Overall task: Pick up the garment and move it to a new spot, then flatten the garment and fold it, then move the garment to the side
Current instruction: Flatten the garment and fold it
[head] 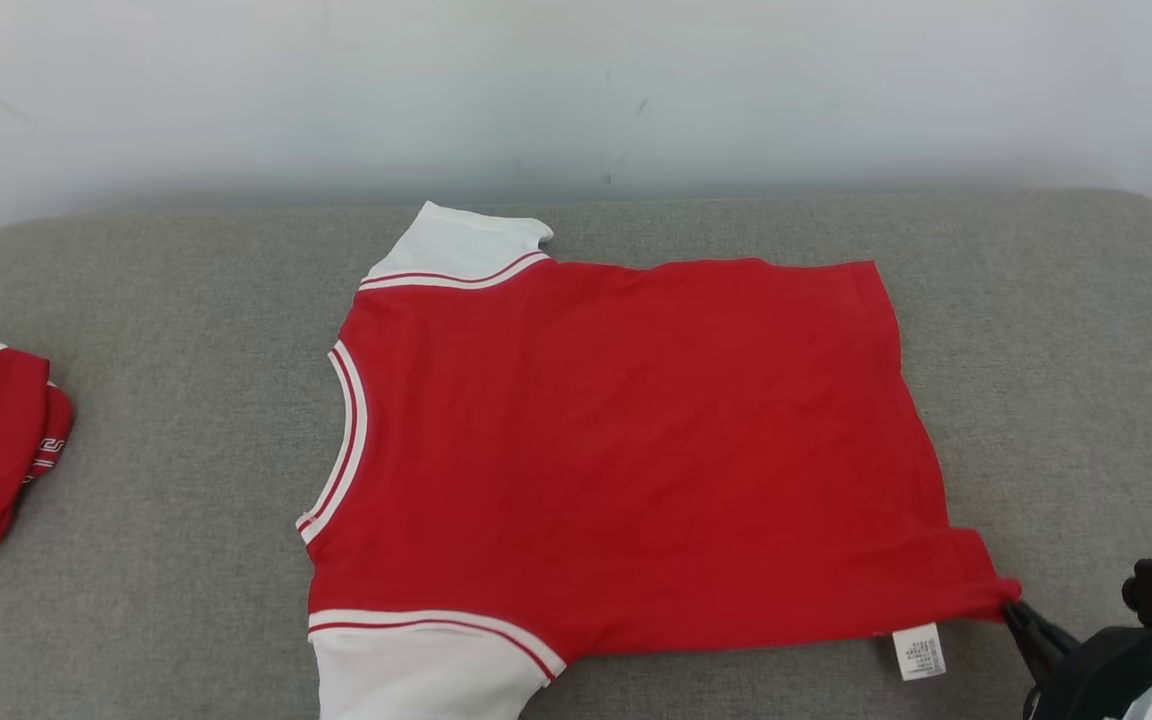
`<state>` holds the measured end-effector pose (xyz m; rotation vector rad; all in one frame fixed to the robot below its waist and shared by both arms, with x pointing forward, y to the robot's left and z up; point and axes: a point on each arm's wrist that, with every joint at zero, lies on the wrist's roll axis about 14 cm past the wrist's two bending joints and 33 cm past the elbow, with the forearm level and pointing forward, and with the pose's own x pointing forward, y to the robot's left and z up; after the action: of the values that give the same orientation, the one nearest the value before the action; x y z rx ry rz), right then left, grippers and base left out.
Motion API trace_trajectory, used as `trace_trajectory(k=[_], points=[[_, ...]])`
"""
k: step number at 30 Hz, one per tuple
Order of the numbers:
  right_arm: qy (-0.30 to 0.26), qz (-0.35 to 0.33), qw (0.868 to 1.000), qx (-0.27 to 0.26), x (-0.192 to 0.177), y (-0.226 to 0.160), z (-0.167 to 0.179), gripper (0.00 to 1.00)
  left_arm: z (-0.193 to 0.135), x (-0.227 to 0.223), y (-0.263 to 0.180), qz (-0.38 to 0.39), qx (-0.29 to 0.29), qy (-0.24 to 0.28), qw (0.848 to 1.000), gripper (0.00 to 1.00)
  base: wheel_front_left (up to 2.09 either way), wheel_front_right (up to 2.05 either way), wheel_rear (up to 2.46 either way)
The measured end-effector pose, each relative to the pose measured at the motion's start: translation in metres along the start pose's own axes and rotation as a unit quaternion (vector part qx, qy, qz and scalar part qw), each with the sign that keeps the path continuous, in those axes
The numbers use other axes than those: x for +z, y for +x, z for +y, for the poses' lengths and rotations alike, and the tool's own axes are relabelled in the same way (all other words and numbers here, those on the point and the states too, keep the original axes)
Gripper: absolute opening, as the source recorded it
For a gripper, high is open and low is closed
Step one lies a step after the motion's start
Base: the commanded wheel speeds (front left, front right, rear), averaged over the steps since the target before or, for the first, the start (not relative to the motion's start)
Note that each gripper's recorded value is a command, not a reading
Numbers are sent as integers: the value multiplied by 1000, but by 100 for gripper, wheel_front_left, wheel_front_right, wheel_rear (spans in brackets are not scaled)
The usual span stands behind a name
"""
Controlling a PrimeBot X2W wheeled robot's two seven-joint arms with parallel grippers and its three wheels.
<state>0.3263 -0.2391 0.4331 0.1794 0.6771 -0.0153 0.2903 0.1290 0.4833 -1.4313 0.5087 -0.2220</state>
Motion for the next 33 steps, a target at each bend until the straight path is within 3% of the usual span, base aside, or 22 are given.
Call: trace_trajectory(k=[12,18,33], points=[[-27,-88,995,25,55,24,16,0,-55,28,66,-50,-89,48,994,0,0,0,0],[-40,-103,993,44,72,42,30,0,-52,40,109,-78,-50,135,986,0,0,0,0],[-60,-99,993,36,80,87,33,0,-61,67,175,-133,-37,240,961,0,0,0,0]])
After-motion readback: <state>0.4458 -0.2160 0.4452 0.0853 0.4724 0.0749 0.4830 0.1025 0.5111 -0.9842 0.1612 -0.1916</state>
